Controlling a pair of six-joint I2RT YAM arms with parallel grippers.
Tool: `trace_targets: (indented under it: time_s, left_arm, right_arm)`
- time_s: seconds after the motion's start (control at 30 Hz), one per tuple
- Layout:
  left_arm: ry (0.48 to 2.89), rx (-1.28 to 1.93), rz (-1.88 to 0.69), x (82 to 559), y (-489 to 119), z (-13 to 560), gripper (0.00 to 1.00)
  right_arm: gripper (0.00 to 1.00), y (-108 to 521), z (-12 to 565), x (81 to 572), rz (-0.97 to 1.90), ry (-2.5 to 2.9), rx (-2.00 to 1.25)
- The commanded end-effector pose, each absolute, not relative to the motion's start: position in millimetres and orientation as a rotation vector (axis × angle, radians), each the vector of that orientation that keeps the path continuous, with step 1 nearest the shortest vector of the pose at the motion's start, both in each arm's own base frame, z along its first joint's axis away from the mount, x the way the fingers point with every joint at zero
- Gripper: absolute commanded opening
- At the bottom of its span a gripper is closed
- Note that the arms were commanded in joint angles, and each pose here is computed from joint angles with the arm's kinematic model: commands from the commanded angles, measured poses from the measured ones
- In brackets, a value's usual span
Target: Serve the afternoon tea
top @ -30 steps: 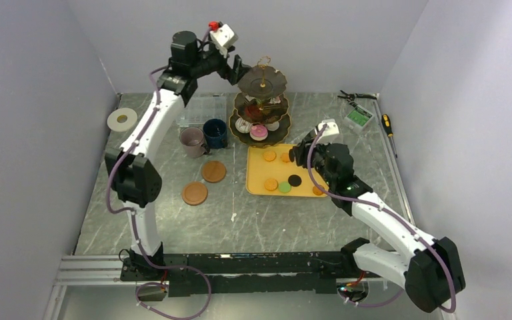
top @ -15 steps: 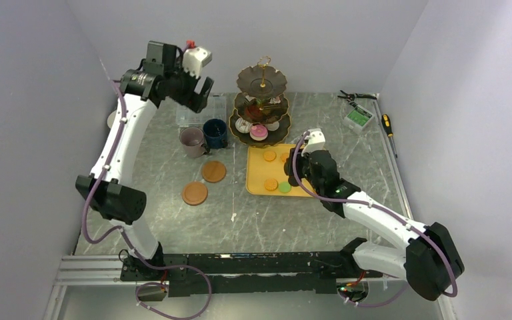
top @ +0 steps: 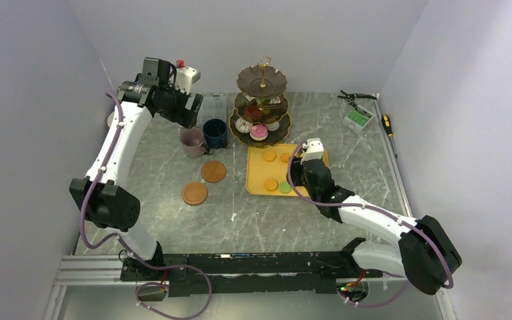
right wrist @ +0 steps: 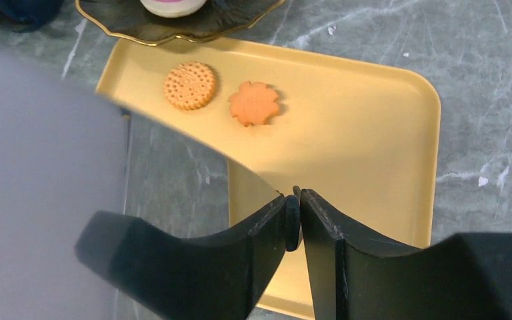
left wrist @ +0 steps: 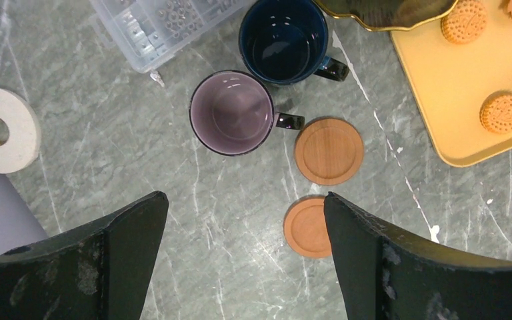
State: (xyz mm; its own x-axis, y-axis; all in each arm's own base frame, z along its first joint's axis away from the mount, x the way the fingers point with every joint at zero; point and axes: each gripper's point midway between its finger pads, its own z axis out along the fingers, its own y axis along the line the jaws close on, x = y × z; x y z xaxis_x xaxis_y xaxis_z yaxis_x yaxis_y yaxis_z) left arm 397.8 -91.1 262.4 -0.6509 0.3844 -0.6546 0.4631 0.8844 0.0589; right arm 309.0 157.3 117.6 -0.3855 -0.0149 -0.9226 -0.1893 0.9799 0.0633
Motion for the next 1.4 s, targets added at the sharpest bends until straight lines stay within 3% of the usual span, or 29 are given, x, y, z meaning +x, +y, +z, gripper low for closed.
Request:
trace_targets:
  time_s: [0.0,0.8,1.17,1.37]
  left_arm:
    - [2.226,0.554,-0.125,401.9,-89.3,298.1,0.93]
    - [2.2,0.543,-0.113,415.3,-88.8,300.0,0.93]
    - [2.197,0.517,-0.105,419.6,-84.3,300.7,0.93]
    - [2.197,0.511,-0.097,419.9,-81.2,300.5,0.93]
  right_arm:
    - [0.6,158.2,131.4,322.9,0.198,1.867,-0.062]
    - [0.6,151.7,100.5,315.6,0.175,1.916,-0.043]
    - [0.48,144.1,100.6,307.5,0.145,1.94,-0.035]
    - [0.37,152.2,135.5,322.7,0.157,1.864,-0.037]
